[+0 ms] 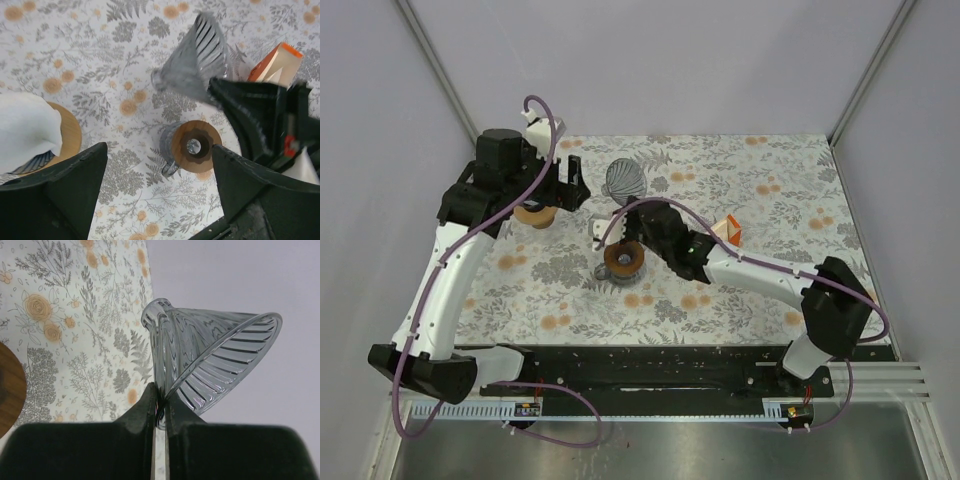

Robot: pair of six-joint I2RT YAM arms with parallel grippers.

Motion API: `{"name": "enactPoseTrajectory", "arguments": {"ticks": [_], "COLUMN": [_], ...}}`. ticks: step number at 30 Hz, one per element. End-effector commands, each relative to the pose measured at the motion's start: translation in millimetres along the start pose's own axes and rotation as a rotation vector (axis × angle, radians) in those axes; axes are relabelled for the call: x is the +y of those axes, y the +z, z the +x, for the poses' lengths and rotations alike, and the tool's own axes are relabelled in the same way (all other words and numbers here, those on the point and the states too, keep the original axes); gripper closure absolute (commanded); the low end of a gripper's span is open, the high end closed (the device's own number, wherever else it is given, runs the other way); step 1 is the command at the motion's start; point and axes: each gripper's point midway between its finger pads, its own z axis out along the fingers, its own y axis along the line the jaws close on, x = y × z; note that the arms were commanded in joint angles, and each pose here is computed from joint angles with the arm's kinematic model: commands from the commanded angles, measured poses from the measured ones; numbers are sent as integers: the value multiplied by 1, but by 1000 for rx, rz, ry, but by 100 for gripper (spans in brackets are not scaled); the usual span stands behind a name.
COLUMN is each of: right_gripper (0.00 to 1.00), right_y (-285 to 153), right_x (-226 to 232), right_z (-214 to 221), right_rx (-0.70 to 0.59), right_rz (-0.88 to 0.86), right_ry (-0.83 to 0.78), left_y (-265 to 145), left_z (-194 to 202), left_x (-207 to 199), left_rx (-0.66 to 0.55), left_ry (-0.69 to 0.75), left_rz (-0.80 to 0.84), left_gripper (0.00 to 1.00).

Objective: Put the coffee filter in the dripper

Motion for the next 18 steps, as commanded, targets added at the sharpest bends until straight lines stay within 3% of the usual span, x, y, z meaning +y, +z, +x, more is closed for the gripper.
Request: {"name": "enactPoseTrajectory", "arguments": {"ticks": [1,8,18], "right_gripper": [100,100,100], "right_y": [-17,-23,-31], "right_x": [-23,-16,-3], "right_z": [-23,-48,-78], "right_rx": [64,146,115], "right_rz": [141,223,236], "right_ry": [-329,-553,-642], "left_y": [-37,-23,13], "left_z": [-47,-28,7], "left_x": [-11,-2,0], "left_rx": [-165,-115,-1], "left_ry": [51,75,137], "left_rz": [9,-15,-59], "left_gripper": [10,9,15]}}
